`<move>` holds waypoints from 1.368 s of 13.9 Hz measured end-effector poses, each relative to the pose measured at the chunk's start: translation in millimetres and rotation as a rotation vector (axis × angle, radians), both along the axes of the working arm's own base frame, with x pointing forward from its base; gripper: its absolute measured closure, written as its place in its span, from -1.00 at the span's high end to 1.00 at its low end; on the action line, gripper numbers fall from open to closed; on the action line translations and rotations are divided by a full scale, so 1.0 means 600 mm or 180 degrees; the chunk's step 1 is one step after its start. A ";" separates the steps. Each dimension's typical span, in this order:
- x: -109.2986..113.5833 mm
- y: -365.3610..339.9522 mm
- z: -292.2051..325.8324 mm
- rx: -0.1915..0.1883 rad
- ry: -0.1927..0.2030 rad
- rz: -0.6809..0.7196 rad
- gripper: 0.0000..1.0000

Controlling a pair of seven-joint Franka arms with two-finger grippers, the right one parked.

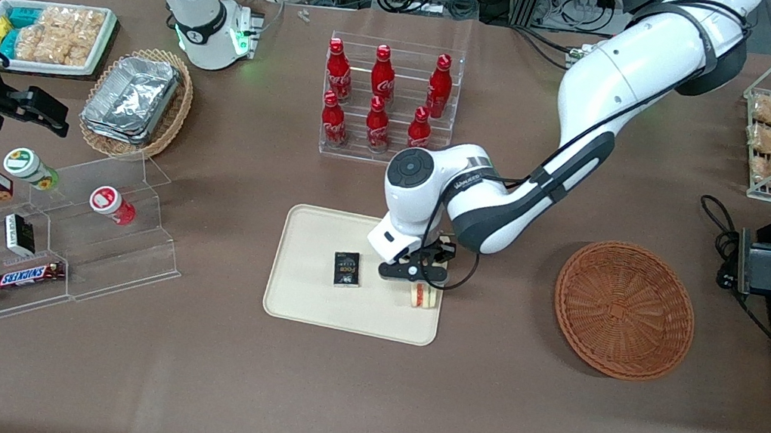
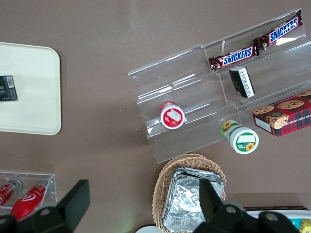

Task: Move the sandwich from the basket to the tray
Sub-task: 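Carry the sandwich with the left gripper over the cream tray and lower it, then open the left gripper to release the sandwich on the tray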

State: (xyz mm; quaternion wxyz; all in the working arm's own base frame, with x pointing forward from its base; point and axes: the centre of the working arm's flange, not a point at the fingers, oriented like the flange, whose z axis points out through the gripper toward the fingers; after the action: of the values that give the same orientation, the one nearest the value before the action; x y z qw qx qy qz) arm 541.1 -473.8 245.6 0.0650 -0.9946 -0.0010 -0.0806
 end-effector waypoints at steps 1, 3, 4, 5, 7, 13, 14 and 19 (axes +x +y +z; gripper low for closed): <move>0.005 -0.005 0.002 -0.0019 -0.0019 0.0010 -0.56; 0.018 -0.007 0.004 -0.0059 -0.0043 0.0045 -0.16; 0.024 -0.006 0.005 -0.0073 -0.0053 0.0062 0.01; 0.028 -0.006 0.006 -0.0080 -0.0060 0.0070 0.19; 0.030 -0.006 0.009 -0.0087 -0.0072 0.0075 0.64; 0.087 0.047 0.082 -0.0119 -0.0118 0.0161 1.00; 0.090 0.062 0.105 -0.0016 -0.0077 0.0187 1.00; 0.092 0.155 0.285 -0.0048 0.0243 0.0400 1.00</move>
State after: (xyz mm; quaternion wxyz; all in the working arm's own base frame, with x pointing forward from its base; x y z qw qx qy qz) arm 596.1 -380.6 416.8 0.0624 -0.9954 -0.0616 -0.0384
